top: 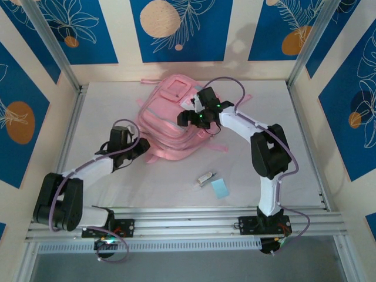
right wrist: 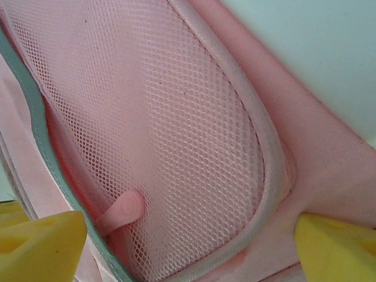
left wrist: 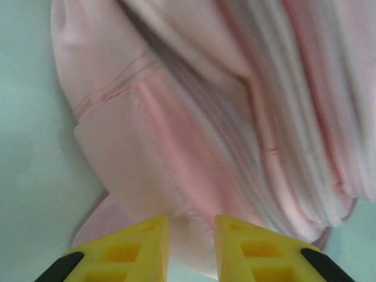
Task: Pack the student bag
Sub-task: Unzip the student bag at the center of the table.
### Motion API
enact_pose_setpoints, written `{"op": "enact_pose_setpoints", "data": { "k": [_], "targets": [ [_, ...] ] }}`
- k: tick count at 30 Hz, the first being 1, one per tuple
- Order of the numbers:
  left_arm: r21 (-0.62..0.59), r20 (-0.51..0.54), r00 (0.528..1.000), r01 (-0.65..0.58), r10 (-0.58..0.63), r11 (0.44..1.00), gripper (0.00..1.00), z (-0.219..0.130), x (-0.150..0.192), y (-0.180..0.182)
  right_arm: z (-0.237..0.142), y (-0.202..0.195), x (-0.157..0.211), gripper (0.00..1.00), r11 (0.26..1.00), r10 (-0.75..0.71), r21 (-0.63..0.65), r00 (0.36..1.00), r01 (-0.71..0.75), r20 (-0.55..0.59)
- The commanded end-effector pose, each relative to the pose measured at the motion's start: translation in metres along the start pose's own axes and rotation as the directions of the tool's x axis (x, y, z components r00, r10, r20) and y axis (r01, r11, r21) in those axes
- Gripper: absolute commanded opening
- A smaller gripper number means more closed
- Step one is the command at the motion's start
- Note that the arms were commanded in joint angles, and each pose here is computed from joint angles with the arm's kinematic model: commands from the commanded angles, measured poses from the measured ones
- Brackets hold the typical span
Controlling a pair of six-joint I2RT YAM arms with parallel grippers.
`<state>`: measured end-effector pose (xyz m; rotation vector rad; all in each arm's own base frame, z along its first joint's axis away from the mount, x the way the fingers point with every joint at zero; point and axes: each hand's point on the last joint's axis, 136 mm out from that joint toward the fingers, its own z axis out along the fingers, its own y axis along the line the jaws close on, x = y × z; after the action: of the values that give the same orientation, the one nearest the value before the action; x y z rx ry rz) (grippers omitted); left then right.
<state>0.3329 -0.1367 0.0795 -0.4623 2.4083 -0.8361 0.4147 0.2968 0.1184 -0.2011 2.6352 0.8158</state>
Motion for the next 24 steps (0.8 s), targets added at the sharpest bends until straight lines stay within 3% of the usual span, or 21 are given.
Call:
{"op": "enact_pose_setpoints", "data": {
  "k": [1, 7, 15, 20, 24],
  "targets": [
    [0.030, 0.017, 1.000, -0.018, 0.017, 0.999, 0.25, 0.012, 0.000, -0.006, 0.005, 0.034, 0.009, 0.91, 0.996, -0.029, -0.084, 0.999, 0.028, -0.019],
    [0.064, -0.010, 1.000, -0.021, 0.022, 0.998, 0.18, 0.033, 0.012, -0.014, -0.001, 0.065, 0.050, 0.90, 0.992, -0.063, -0.118, 0.996, 0.055, -0.064],
    [0.075, 0.009, 0.999, -0.031, 0.031, 0.997, 0.18, 0.036, 0.012, -0.022, 0.002, 0.099, 0.100, 0.87, 0.979, -0.047, -0.205, 0.982, 0.009, -0.181],
    [0.036, 0.025, 0.998, -0.065, 0.064, 0.997, 0.21, 0.030, 0.007, -0.020, -0.005, 0.079, 0.095, 0.85, 0.995, -0.044, -0.092, 0.986, 0.029, -0.160],
    [-0.022, 0.042, 0.989, -0.142, 0.143, 0.990, 0.34, 0.014, -0.002, -0.022, -0.025, 0.051, 0.078, 0.84, 0.999, -0.031, 0.024, 0.994, 0.034, -0.103]
  ]
}}
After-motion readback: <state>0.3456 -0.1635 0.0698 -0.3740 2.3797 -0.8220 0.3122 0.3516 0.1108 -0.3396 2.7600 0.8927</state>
